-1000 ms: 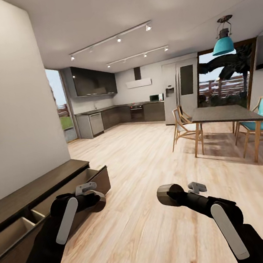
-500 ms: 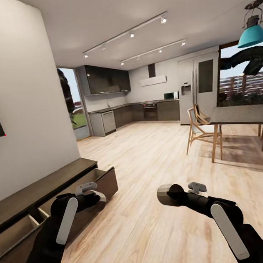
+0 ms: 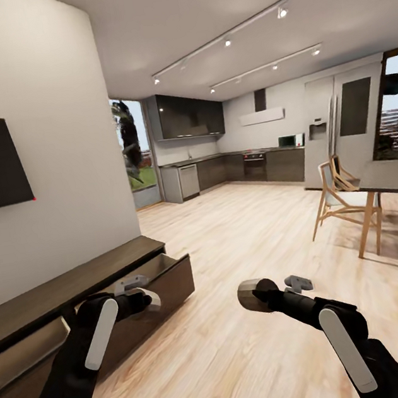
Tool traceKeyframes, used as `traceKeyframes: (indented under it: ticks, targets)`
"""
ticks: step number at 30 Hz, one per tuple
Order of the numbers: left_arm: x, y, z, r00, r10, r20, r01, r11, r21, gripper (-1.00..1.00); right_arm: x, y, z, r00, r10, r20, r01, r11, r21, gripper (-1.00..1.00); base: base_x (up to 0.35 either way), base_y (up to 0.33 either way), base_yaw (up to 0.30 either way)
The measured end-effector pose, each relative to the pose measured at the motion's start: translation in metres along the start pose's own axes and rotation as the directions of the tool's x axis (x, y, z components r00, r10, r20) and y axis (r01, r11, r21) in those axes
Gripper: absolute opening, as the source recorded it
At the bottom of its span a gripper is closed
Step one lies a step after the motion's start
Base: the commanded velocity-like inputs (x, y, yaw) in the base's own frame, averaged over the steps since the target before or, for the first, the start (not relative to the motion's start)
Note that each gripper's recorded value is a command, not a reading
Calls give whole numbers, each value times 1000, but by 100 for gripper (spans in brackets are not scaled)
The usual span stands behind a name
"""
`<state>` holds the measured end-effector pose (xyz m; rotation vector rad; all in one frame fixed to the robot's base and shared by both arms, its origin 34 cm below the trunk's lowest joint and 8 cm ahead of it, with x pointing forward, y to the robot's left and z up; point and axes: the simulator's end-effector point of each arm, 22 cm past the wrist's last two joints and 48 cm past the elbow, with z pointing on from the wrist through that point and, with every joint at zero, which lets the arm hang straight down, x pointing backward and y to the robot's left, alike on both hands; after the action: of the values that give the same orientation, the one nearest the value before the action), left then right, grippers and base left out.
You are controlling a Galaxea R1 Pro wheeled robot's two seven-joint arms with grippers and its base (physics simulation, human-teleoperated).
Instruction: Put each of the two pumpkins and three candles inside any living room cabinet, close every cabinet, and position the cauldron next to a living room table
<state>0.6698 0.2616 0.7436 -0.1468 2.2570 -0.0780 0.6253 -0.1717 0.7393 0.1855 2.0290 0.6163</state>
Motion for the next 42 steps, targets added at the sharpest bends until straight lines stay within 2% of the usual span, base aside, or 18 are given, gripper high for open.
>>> traceKeyframes:
  ticks: [42]
  targets:
    - [0, 0, 0, 1000, -1, 0, 1, 1000, 0, -100, 1, -2, 1, 1000, -5, -4, 5, 1000, 10, -100, 254, -225, 287]
